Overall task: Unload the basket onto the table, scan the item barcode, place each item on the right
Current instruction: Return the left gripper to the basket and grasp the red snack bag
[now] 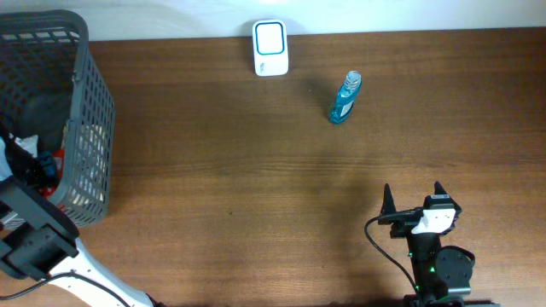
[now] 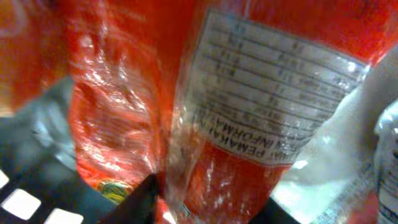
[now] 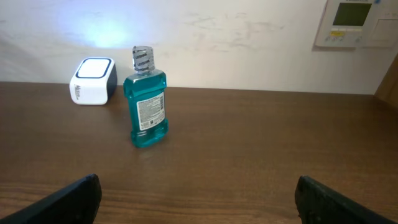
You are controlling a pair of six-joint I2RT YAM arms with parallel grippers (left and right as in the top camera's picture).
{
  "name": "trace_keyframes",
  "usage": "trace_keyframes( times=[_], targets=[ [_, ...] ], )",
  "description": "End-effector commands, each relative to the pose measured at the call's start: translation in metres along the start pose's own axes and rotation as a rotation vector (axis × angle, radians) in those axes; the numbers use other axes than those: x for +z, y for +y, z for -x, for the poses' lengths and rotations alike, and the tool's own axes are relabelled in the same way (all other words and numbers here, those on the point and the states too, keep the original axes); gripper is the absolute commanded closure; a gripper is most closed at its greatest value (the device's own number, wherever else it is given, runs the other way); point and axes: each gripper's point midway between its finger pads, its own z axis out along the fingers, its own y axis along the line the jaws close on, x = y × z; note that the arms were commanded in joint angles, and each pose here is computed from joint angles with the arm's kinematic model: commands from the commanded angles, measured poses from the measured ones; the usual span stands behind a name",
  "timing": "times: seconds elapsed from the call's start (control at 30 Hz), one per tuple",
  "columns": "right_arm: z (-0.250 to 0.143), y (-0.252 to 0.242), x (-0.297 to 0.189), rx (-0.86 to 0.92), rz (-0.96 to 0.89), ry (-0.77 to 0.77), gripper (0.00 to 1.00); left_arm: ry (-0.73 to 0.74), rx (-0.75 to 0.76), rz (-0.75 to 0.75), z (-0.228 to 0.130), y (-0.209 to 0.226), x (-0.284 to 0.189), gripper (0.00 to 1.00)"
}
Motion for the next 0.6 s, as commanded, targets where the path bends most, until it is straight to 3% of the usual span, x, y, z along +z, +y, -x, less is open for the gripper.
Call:
trace_keyframes(
  times=[0.0, 0.1, 0.13, 0.17, 0.27, 0.4, 0.47, 0.57],
  targets=[
    [-0.003, -0.004, 0.000, 0.009, -0.019, 0.005, 0.02, -0.027, 0.001, -0.008, 0.005, -0.003, 0.000, 0.81],
    [-0.003, -0.004, 0.000, 0.009, -0.019, 0.005, 0.02, -0.056, -0.049, -0.001, 0.012, 0.000, -0.006, 0.86],
    [-0.003, -0.004, 0.000, 0.009, -0.019, 0.005, 0.02, -0.079, -0.088, 0.002, 0.018, 0.002, -0.014, 0.97],
    [-0.003, -0.004, 0.000, 0.009, -0.019, 0.005, 0.02, -0.118, -0.112, -0.022, 0.026, 0.000, -0.028, 1.00],
    [-0.003, -0.004, 0.000, 0.009, -0.019, 0.005, 0.01, -0.257, -0.098, -0.178, 0.052, -0.022, -0.072, 1.00],
    [-0.003, -0.004, 0.000, 0.009, -0.019, 0.005, 0.02, -0.567, -0.014, -0.420, 0.086, -0.056, -0.185, 1.00],
    [-0.003, -0.004, 0.000, 0.009, -0.019, 0.005, 0.02, -0.760, 0.009, -0.514, 0.089, -0.068, -0.262, 1.00],
    [-0.003, -0.004, 0.000, 0.009, -0.019, 0.005, 0.02, -0.939, 0.005, -0.574, 0.077, -0.076, -0.336, 1.00]
  ],
)
